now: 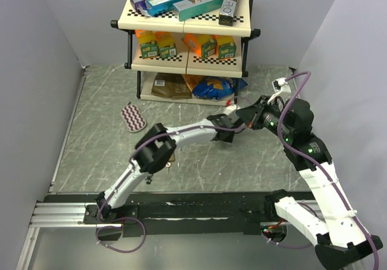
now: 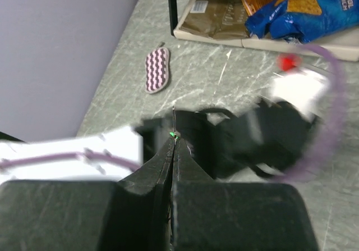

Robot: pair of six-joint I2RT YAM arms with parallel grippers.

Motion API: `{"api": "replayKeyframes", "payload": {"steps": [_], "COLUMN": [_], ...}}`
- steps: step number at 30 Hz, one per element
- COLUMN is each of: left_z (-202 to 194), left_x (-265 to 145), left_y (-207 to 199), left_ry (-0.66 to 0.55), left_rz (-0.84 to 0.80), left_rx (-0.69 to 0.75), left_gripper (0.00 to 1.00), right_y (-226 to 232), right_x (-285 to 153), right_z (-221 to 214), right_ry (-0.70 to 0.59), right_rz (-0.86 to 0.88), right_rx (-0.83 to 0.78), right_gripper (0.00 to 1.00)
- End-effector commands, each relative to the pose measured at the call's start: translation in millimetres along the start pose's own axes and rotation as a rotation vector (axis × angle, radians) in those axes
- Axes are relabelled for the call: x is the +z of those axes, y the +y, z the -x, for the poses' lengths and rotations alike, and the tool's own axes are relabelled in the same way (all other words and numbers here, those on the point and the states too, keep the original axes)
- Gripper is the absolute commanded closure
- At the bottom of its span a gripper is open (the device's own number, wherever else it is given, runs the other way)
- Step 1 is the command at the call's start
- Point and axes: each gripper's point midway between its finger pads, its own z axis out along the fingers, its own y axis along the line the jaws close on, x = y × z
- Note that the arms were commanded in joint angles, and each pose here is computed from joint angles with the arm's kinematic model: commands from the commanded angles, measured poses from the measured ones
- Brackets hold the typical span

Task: Unlock with the key

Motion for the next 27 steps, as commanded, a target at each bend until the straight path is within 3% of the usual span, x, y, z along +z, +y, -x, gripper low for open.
{"api": "replayKeyframes", "payload": {"steps": [1,4,9,18,27], "left_z": [-129,-141,-171,-170,-161], "left_x": [5,-16,-35,-30,-22], "left_y": [124,152,163,156,168], "left_ry": [0.397,0.396,0.462,0.516,0.505], "left_rz": [0.286,0.329,0.307,0.268,0.298], "left_rx": [-0.009,-0.06,-0.119,-0.15,-0.152], "left_gripper": [0.68,0.68,0.64,0.35,0.32], "right_y": [-11,-15,-19,-16,-15], "right_x": [-1,0,6,10,7], "right_z": [-8,-15,-21,-19,-18], "right_ry": [0.009,0.027,0.053,0.068,0.071], "right_rz": [-0.032,-0.043,-0.051,-0.038,-0.047], "right_rx": [-0.011,-0.006,0.003,0.006,0.007], "right_gripper": [1.0,1.0,1.0,1.0,1.0]}}
